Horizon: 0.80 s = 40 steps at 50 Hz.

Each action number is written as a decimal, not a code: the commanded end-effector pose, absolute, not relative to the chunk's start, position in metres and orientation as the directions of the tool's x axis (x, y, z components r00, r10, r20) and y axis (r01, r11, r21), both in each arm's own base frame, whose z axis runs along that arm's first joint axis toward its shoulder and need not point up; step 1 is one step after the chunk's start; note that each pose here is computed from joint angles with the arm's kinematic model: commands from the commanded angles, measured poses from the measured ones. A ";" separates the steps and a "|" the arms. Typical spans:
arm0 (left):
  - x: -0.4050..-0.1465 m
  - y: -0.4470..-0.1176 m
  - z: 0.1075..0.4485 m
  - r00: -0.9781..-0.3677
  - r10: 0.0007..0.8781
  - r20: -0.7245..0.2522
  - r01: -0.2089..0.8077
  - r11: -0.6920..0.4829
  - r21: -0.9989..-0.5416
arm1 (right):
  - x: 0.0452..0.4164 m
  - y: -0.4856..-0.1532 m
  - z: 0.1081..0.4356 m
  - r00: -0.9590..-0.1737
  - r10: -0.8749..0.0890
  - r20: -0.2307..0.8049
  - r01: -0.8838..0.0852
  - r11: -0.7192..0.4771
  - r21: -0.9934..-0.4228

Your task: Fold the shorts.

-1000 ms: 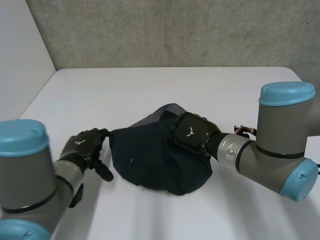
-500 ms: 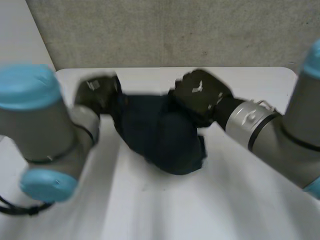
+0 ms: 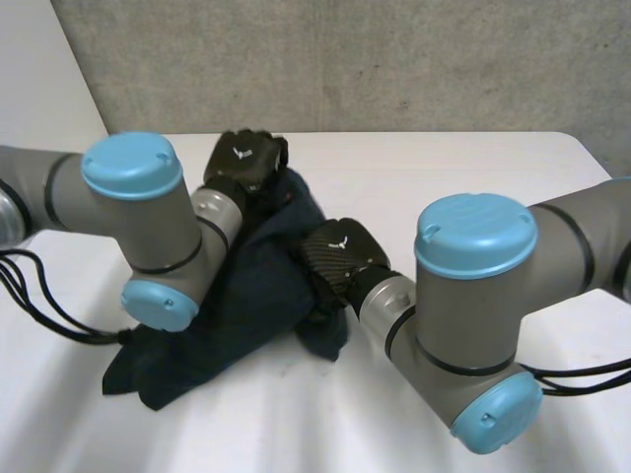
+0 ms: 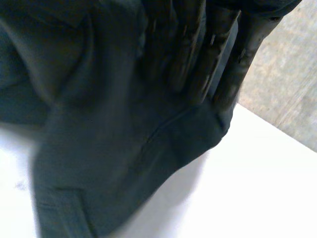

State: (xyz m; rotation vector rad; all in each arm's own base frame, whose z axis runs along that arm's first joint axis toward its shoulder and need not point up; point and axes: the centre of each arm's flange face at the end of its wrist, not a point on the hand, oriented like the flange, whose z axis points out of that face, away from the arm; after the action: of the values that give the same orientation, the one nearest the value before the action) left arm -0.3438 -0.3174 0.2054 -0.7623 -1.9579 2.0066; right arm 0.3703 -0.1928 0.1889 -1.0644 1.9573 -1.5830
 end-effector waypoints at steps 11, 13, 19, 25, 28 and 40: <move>-0.276 -0.251 0.285 -0.910 0.347 -0.227 0.217 -0.068 -0.974 | 0.331 -0.203 0.233 -0.662 -0.728 0.177 -0.385 0.128 -0.914; -0.266 -0.241 0.286 -0.916 0.332 -0.225 0.225 -0.039 -0.973 | 0.325 -0.205 0.235 -0.669 -0.724 0.168 -0.385 0.145 -0.911; -0.242 -0.205 0.286 -0.934 0.326 -0.144 0.171 0.056 -0.984 | 0.308 -0.210 0.232 -0.691 -0.710 0.134 -0.370 0.188 -0.910; -0.218 -0.191 0.272 -0.956 0.281 -0.087 0.137 0.162 -0.977 | 0.290 -0.226 0.221 -0.783 -0.622 0.004 -0.239 0.295 -0.925; -0.206 -0.183 0.252 -0.960 0.263 -0.097 0.168 0.261 -0.951 | 0.282 -0.233 0.216 -0.813 -0.579 -0.056 -0.184 0.347 -0.920; -0.197 -0.171 0.196 -0.955 0.272 -0.114 0.221 0.401 -0.889 | 0.285 -0.240 0.166 -0.832 -0.465 -0.301 -0.040 0.592 -0.805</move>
State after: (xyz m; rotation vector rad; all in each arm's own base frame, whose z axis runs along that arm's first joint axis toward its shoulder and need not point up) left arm -0.1963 -0.1681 0.2171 -0.4442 -2.5615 1.6630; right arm 0.2769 -0.2378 0.1906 -0.4936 2.3162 -1.3055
